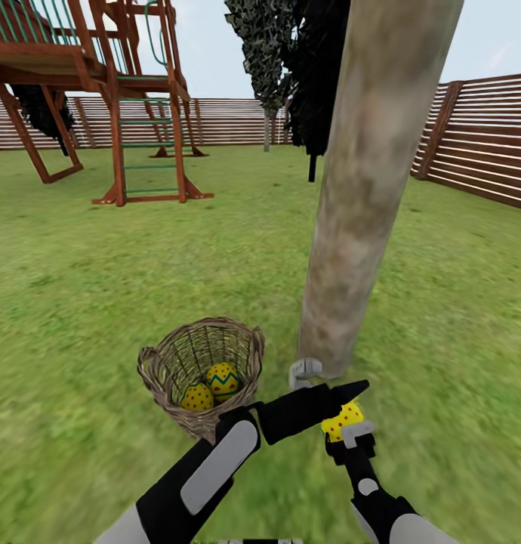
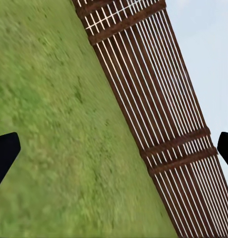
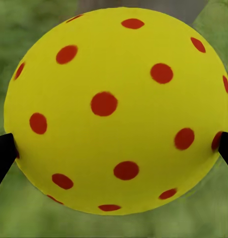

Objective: Take the three Easter eggs out of the wicker basket on the lawn in the garden, then place them on the lawn next to a single tree (choose any tree) so that all three eggs are next to the same tree and none are left in the basket.

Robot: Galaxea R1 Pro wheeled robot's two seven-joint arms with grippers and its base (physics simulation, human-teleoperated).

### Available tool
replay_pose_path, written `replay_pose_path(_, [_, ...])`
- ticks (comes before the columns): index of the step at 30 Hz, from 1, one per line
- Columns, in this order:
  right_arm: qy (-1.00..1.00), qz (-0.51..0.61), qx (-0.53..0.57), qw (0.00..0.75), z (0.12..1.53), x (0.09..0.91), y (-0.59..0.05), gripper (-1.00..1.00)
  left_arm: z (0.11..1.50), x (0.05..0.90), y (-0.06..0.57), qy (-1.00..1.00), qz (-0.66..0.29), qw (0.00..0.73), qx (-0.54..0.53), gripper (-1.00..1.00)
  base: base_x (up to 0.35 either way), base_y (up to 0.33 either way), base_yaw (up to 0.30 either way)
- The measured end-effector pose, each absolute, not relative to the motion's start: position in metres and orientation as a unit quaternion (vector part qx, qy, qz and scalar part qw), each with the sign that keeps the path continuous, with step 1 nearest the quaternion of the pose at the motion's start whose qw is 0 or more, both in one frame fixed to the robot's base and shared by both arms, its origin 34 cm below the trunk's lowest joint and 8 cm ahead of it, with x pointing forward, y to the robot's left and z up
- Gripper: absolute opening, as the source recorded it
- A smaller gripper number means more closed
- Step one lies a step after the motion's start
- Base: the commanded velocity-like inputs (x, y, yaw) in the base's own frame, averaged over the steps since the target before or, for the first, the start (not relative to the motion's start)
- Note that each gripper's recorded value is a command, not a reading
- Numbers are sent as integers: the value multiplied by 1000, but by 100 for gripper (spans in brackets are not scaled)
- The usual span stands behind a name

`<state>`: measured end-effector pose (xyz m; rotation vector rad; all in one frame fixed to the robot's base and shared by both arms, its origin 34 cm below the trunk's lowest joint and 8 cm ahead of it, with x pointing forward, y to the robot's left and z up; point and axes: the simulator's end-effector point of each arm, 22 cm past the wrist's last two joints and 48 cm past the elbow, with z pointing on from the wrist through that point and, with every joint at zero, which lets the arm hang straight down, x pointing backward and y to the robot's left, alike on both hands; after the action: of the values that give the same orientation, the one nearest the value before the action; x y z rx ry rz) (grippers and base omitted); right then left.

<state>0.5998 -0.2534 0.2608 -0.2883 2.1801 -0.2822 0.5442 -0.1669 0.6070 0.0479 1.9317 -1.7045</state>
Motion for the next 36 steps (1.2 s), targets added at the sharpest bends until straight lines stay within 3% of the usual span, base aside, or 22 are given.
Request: replay_pose_path(36, [886,-139,-95,431,227,591,-262,-100,557,546,-172,735,-634,241,-8,100,0,0,0])
